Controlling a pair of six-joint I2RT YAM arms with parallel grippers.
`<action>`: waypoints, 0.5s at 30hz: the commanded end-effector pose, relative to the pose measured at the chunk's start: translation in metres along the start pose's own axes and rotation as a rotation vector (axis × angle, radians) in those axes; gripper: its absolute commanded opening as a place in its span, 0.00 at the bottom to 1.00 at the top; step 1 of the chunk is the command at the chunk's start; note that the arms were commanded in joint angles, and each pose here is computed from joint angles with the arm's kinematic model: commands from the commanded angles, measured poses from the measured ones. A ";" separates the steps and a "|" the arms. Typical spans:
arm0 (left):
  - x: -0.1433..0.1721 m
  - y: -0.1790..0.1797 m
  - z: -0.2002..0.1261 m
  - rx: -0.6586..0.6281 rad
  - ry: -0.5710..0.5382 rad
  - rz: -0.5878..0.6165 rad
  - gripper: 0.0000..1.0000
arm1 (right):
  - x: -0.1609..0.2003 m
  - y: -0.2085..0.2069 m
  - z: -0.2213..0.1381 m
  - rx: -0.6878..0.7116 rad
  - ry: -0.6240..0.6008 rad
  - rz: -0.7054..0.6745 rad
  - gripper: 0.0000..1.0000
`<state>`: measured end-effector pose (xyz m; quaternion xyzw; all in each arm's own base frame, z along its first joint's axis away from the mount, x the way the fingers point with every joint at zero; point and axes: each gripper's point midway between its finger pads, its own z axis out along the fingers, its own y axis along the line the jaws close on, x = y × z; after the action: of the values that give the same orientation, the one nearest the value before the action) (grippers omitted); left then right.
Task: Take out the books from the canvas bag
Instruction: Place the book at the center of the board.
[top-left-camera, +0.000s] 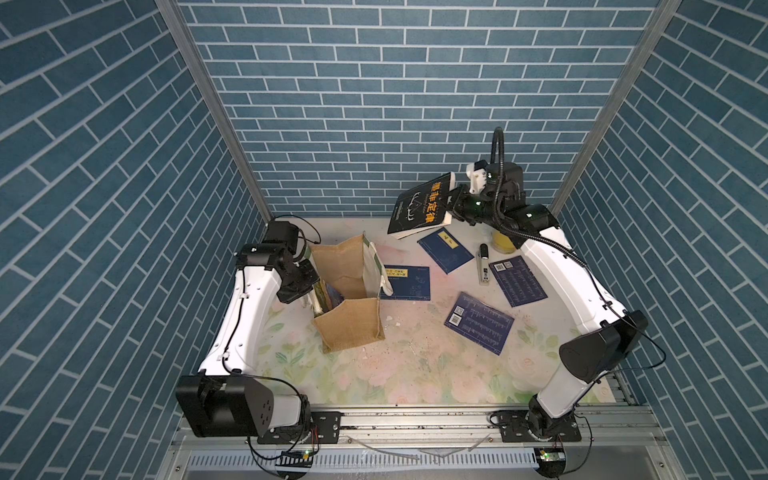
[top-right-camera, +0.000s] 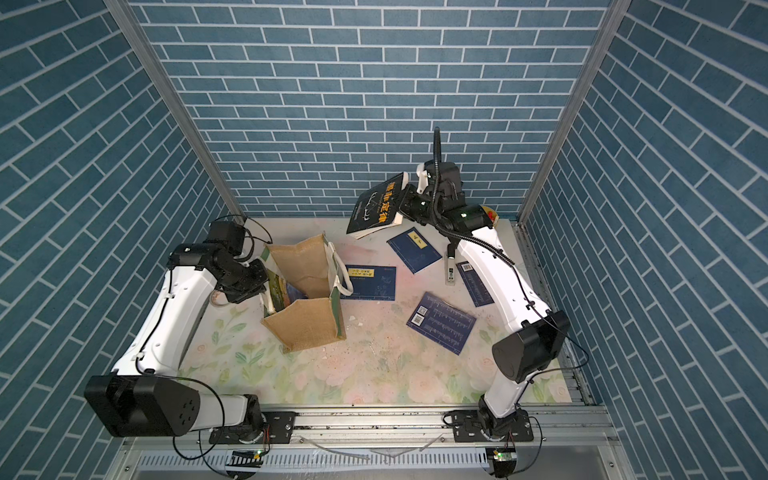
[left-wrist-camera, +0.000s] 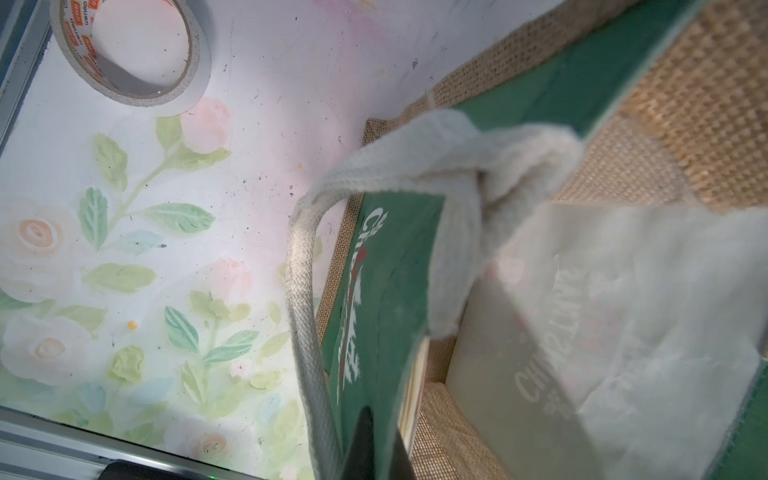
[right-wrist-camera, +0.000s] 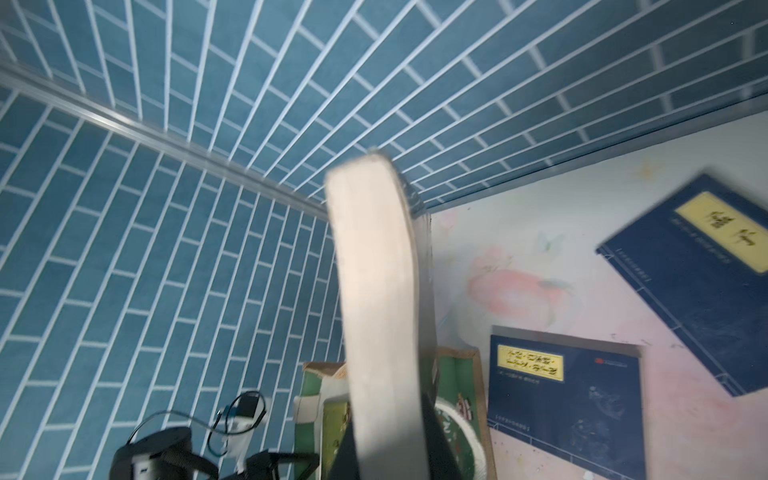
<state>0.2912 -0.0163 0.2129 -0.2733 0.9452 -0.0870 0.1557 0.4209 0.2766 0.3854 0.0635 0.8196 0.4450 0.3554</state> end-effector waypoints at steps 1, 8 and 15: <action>0.007 0.007 0.003 -0.028 0.025 -0.018 0.00 | -0.033 0.004 0.001 -0.124 -0.161 0.080 0.00; 0.003 -0.006 0.006 0.017 0.044 0.006 0.00 | -0.025 -0.063 0.088 -0.132 -0.167 0.145 0.00; 0.006 -0.018 0.012 0.052 0.070 0.035 0.00 | -0.013 -0.138 0.188 -0.087 -0.156 0.216 0.00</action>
<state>0.2970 -0.0248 0.2124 -0.2657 0.9465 -0.1047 0.1503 0.5484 0.3026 0.1770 0.1730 0.8187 0.4466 0.3167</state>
